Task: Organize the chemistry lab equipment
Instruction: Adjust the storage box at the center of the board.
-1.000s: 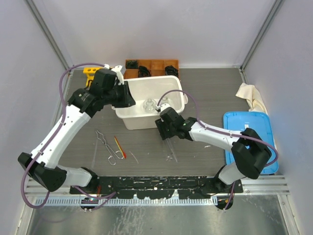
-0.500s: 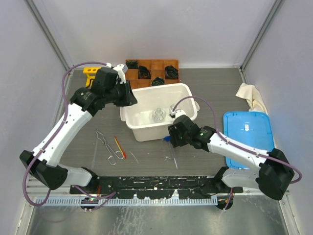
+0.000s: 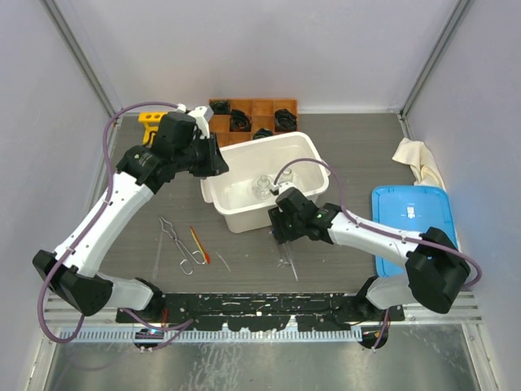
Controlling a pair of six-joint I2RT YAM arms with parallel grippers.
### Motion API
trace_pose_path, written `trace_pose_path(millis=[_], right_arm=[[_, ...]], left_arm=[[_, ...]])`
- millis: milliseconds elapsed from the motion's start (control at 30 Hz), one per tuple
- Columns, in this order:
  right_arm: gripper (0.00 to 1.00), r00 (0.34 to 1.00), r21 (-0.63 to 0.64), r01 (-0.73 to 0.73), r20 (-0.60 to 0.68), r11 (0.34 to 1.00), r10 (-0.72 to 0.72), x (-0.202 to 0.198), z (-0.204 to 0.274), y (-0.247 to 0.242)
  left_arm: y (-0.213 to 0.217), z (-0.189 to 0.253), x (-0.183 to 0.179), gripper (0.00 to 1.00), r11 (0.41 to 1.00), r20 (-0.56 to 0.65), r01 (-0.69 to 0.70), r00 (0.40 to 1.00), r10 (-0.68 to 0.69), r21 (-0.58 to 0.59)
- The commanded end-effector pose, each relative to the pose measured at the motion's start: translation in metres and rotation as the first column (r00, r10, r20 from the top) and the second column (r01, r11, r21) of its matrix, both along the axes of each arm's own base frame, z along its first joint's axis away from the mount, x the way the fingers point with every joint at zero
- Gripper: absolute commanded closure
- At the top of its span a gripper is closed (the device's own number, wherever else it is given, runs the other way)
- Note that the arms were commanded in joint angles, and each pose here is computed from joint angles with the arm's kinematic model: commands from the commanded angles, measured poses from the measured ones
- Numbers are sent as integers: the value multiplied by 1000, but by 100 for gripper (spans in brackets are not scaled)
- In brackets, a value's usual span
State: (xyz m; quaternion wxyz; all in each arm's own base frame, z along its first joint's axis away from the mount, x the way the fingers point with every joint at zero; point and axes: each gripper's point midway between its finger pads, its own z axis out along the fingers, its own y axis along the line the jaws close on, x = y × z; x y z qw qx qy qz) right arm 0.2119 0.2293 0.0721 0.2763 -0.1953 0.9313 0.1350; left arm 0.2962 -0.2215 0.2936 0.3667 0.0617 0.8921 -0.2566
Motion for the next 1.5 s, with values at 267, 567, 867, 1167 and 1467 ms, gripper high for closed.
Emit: trace_pose_path(millis=[267, 567, 867, 1167, 1467], right_arm=[[44, 993, 108, -107, 66, 988, 100, 32, 25, 56], [44, 992, 140, -112, 77, 984, 102, 20, 43, 48], [43, 986, 182, -82, 156, 980, 53, 13, 93, 27], [43, 992, 163, -79, 112, 984, 61, 10, 74, 29], [43, 993, 147, -117, 18, 982, 116, 1, 38, 38]], left_arm=[[2, 10, 4, 77, 1000, 61, -3, 998, 3, 1], [-1, 9, 4, 77, 1000, 55, 11, 998, -11, -2], [-8, -17, -29, 86, 992, -38, 122, 992, -123, -24], [-14, -7, -39, 86, 986, -20, 160, 987, -161, -38], [-19, 21, -59, 86, 967, 45, 234, 972, -231, -100]])
